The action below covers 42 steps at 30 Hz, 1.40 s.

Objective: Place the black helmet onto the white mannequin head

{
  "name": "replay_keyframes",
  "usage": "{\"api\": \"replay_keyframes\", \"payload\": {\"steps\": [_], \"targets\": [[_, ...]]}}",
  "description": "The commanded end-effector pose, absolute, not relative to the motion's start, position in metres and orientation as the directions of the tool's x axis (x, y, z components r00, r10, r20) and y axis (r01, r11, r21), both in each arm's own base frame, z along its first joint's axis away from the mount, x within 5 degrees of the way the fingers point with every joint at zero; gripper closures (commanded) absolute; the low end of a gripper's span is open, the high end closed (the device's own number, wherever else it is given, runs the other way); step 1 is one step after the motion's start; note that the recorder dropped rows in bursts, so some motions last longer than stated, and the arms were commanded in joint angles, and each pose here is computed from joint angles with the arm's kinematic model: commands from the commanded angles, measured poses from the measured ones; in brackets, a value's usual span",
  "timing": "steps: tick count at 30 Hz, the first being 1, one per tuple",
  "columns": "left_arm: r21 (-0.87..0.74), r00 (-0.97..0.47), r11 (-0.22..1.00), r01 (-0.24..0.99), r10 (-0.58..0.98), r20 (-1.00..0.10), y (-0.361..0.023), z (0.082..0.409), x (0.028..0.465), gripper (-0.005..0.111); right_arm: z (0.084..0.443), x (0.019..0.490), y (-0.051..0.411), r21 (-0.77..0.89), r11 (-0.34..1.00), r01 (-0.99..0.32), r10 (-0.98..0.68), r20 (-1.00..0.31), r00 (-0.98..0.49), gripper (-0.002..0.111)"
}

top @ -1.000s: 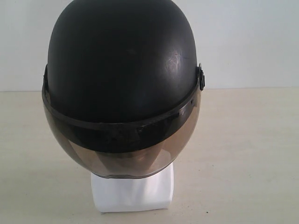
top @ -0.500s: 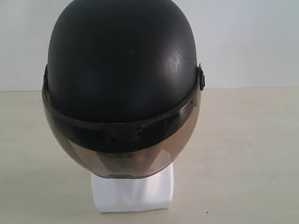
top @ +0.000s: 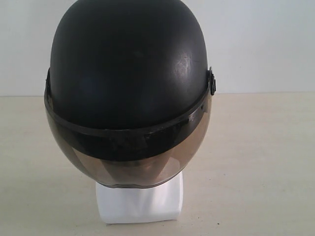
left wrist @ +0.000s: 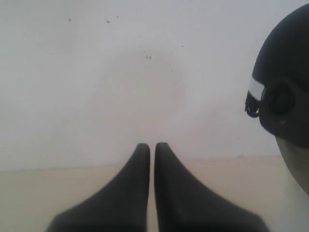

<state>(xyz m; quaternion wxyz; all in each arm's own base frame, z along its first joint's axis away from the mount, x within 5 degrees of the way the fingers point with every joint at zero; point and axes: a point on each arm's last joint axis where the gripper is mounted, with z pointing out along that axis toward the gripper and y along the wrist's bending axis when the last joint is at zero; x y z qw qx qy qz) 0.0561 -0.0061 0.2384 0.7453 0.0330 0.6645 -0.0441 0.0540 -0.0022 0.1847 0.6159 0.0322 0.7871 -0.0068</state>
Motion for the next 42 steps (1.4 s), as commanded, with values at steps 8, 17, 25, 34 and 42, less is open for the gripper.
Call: {"api": "replay_keyframes", "payload": {"steps": [8, 17, 25, 34, 42], "targets": [[0.043, -0.194, 0.991, 0.13, 0.068, -0.979, -0.007, 0.187, 0.054, 0.102, 0.184, 0.054, -0.002, 0.026, 0.998, 0.059, 0.039, -0.972, -0.23, 0.109], [0.032, -0.198, 0.991, 0.132, 0.058, -0.979, -0.007, 0.187, 0.054, 0.102, 0.184, 0.054, -0.002, 0.026, 0.998, 0.059, 0.039, -0.972, -0.23, 0.109], [0.032, -0.198, 0.991, 0.132, 0.058, -0.979, -0.007, 0.187, 0.054, 0.102, 0.184, 0.054, -0.002, 0.026, 0.998, 0.059, 0.039, -0.972, -0.23, 0.109], [0.032, -0.198, 0.991, 0.132, 0.058, -0.979, -0.007, 0.187, 0.054, 0.102, 0.184, 0.054, -0.002, 0.026, 0.998, 0.059, 0.039, -0.972, -0.23, 0.109], [0.032, -0.198, 0.991, 0.132, 0.058, -0.979, -0.007, 0.187, 0.054, 0.102, 0.184, 0.054, -0.002, 0.026, 0.998, 0.059, 0.039, -0.972, -0.23, 0.109]]}}
